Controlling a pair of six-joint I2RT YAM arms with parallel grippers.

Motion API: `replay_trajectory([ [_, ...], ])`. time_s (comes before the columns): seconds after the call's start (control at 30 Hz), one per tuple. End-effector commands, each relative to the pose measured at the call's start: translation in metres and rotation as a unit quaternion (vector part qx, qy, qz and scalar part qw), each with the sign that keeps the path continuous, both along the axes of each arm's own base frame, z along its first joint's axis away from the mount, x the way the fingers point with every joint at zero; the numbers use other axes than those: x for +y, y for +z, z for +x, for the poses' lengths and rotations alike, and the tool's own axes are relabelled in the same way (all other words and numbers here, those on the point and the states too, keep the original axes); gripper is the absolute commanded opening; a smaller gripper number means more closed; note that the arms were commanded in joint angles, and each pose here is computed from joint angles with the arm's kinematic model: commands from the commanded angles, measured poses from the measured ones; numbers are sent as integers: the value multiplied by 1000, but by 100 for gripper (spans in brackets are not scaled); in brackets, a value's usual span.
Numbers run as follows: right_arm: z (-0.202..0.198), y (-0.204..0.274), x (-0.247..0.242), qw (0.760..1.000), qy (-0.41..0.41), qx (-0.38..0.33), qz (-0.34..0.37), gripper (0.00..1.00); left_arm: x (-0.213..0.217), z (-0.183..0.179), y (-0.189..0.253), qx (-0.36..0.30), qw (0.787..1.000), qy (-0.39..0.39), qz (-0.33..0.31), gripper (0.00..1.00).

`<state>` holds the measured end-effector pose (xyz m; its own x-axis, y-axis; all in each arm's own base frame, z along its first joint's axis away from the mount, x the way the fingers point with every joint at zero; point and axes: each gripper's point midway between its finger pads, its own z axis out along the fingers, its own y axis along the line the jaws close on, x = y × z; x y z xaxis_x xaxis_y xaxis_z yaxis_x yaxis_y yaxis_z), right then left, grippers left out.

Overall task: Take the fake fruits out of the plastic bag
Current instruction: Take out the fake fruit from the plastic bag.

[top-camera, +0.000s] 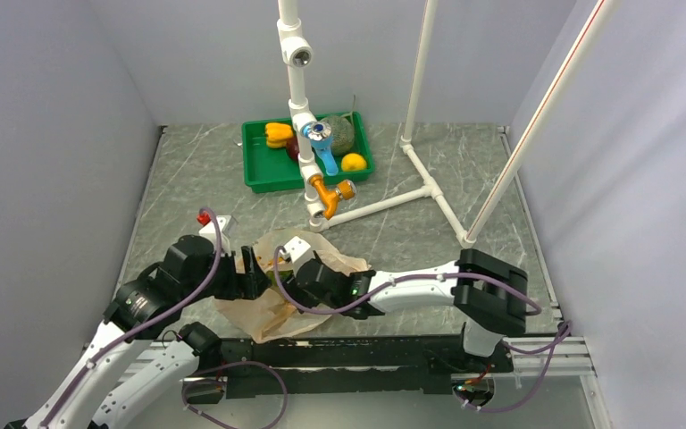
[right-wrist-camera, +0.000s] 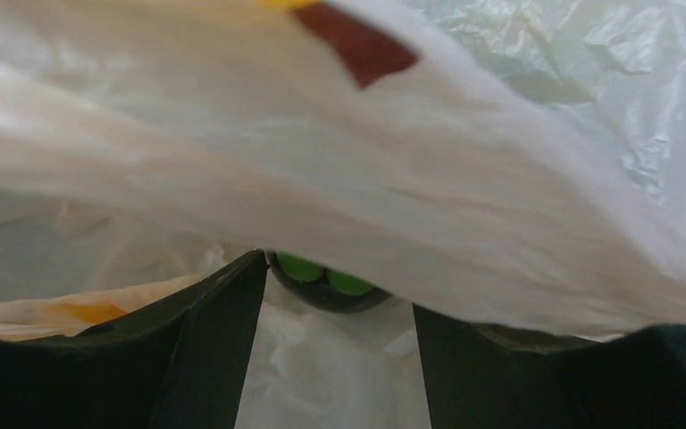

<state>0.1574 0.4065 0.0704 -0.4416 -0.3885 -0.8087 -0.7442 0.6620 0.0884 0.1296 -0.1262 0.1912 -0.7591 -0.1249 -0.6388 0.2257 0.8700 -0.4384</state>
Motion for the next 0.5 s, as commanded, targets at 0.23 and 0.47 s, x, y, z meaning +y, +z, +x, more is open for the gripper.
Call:
replay_trajectory([
  [0.23,12,-18,21,1000,-2,-16,-22,69,2,8,-10,1,1000,2,26,88],
  [0.47,14,1,33,999,14,-36,11,44,2,9,-13,9,999,4,34,90],
])
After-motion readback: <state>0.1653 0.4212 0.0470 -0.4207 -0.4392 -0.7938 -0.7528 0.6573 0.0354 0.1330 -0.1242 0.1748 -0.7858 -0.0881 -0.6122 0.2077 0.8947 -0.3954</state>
